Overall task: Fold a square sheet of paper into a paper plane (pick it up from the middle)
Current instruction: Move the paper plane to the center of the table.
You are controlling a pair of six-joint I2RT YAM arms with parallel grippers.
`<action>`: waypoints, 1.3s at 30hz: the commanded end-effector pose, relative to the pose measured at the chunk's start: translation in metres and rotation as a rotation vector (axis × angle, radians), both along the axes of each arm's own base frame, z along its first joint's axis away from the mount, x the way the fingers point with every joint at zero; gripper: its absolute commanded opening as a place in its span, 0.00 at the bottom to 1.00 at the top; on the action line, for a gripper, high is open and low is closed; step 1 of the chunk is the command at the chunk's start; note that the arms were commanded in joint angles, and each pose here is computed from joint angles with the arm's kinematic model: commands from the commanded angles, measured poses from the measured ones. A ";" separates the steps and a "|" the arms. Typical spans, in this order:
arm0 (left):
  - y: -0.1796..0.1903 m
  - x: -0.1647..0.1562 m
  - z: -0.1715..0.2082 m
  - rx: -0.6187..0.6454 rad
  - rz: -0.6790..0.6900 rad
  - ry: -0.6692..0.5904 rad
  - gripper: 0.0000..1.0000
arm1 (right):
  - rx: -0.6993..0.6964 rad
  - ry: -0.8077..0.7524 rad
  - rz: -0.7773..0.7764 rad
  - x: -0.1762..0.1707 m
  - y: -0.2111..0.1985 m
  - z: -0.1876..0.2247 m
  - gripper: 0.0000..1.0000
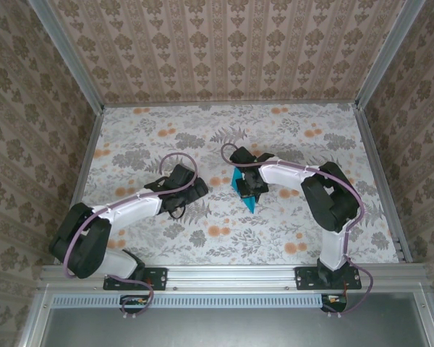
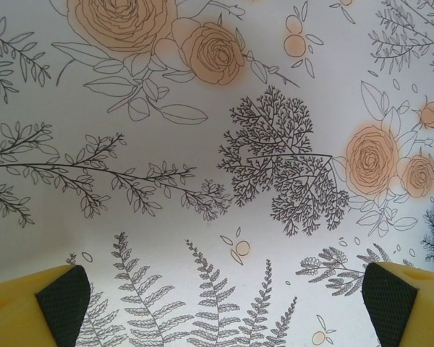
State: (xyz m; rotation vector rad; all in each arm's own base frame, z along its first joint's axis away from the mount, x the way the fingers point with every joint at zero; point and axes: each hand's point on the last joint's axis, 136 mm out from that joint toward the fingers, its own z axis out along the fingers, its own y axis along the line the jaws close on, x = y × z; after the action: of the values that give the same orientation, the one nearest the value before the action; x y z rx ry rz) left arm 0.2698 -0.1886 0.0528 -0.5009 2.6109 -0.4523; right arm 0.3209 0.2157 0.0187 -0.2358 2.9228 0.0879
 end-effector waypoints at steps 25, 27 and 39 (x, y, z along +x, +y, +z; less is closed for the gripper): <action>0.030 0.014 0.009 0.072 0.015 -0.010 1.00 | -0.001 -0.117 -0.094 0.124 0.010 0.006 0.18; 0.031 0.015 0.008 0.067 0.017 -0.009 1.00 | -0.011 -0.102 -0.096 0.124 0.008 0.001 0.18; 0.052 0.035 0.035 0.136 0.006 -0.051 1.00 | 0.010 -0.120 -0.120 0.125 0.010 0.024 0.25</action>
State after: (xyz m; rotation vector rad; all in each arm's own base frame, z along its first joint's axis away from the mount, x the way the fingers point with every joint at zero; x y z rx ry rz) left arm 0.2932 -0.1444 0.0662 -0.5019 2.6004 -0.3173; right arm 0.4484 0.2332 0.0218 -0.0897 2.8138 0.0967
